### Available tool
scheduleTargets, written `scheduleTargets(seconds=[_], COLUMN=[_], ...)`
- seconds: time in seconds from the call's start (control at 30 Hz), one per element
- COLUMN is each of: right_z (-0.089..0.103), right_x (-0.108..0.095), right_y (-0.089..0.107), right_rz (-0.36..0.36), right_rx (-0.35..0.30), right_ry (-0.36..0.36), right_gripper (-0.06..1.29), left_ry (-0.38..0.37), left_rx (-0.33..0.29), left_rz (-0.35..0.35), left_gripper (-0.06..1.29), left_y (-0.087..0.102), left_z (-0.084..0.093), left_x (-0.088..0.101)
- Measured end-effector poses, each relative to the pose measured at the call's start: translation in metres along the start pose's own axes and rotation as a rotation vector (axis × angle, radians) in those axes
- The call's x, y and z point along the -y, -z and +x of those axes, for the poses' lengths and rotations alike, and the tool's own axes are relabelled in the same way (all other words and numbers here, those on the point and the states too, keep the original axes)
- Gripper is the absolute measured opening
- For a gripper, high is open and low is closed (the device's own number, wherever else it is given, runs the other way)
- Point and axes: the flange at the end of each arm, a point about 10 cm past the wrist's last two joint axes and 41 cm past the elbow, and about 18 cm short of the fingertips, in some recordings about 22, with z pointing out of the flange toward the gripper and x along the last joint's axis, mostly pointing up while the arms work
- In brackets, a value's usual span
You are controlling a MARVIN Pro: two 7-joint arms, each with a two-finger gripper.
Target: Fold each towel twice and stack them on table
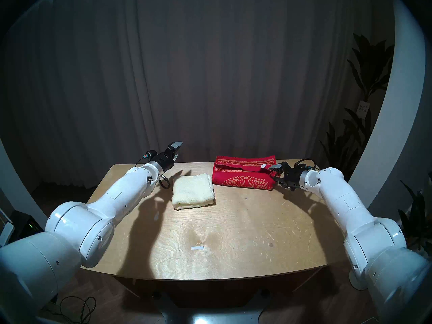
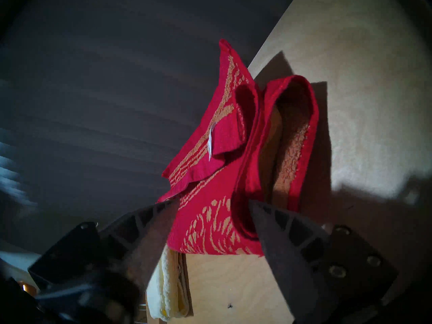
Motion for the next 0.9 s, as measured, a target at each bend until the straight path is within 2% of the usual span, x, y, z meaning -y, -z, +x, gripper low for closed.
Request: scheduleTargets(seconds=[0.07, 0.23, 0.27, 0.33, 0.4, 0.5, 0.53, 0.57, 0.9], right_z=[-0.002, -0.011, -0.013, -0.018, -0.023, -0.026, -0.027, -0.027, -0.008], right_x=[0.002, 0.002, 0.001, -0.003, -0.006, -0.009, -0.009, -0.008, -0.001], right_y=[-0.001, -0.004, -0.005, -0.005, -0.006, -0.005, -0.004, -0.003, 0.016], right_rz=[-0.005, -0.037, -0.044, -0.066, -0.087, -0.108, -0.114, -0.119, -0.165], right_rx=[0.015, 0.061, 0.068, 0.088, 0.107, 0.125, 0.128, 0.131, 0.104], right_ry=[0.014, 0.048, 0.051, 0.061, 0.071, 0.084, 0.090, 0.096, 0.156], right_gripper=[0.75, 0.93, 0.93, 0.80, 0.52, 0.23, 0.04, -0.02, -0.03], left_ry=[0.002, 0.009, 0.010, 0.012, 0.015, 0.018, 0.019, 0.020, 0.028], left_rx=[-0.005, -0.018, -0.019, -0.023, -0.026, -0.030, -0.030, -0.032, -0.037], left_rz=[0.005, 0.019, 0.020, 0.024, 0.026, 0.028, 0.028, 0.028, 0.017], left_gripper=[1.21, 1.21, 1.21, 1.21, 1.21, 1.21, 1.21, 1.21, 1.21], left_y=[0.003, 0.010, 0.011, 0.014, 0.016, 0.019, 0.020, 0.021, 0.025], left_z=[0.002, 0.007, 0.007, 0.008, 0.009, 0.010, 0.010, 0.011, 0.010], left_x=[0.003, 0.013, 0.014, 0.017, 0.020, 0.023, 0.023, 0.024, 0.027])
